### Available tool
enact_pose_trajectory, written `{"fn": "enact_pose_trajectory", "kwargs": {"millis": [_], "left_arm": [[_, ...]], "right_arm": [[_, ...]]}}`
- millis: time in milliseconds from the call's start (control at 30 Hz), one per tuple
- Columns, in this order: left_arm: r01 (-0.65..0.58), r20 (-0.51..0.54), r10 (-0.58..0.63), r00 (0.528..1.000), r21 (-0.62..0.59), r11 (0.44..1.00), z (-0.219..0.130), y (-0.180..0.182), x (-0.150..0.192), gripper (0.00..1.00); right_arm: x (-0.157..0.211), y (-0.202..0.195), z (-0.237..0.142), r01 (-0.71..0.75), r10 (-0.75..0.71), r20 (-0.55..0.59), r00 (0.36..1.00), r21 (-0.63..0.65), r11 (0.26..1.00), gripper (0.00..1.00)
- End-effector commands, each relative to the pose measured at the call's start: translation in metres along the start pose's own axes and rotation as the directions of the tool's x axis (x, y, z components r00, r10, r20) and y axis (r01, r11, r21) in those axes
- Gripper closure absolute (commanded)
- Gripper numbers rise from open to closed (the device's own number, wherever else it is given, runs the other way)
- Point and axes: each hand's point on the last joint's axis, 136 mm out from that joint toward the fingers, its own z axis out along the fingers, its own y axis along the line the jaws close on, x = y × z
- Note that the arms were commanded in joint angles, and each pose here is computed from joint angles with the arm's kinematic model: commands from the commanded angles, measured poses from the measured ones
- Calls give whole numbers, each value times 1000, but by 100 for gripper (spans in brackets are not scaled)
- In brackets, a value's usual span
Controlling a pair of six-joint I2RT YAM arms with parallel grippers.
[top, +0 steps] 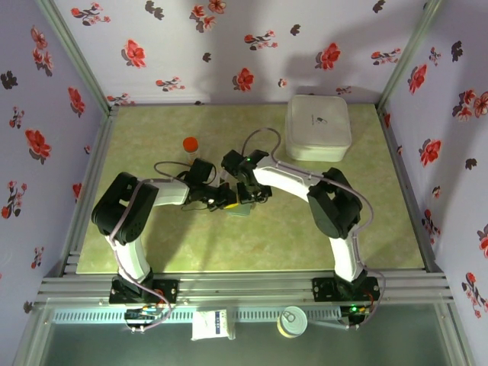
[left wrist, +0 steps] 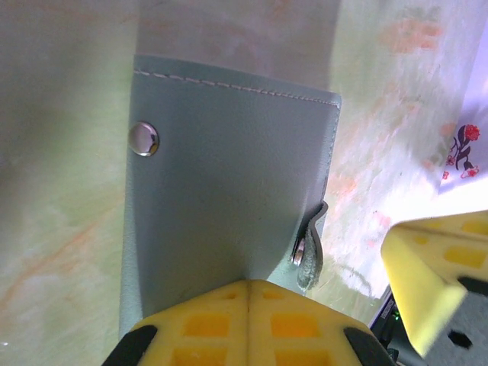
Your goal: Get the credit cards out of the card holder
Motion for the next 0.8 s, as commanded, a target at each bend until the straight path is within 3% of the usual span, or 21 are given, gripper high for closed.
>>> {"fn": "enact_pose_trajectory", "kwargs": {"millis": [0,367,600,767], "left_arm": [[186,-6,-199,980,-335,924,3,104,38,100],[226,22,-226,974,-193,955,7,75,24,100],[247,28,-246,969,-129,960,6,69,22,100],[222,62,-219,974,-60,973,-7,42,9,100]], "right_arm": [[-12,24,-22,-73,83,47,995,-190,979,94],[-9,34,-1,-146,144,-27,989,-232,962,66],[-18,27,11,-247,248,-31,968,-283,927,73],[-22,22,7,-254,258,-29,966,-296,921,71]]}}
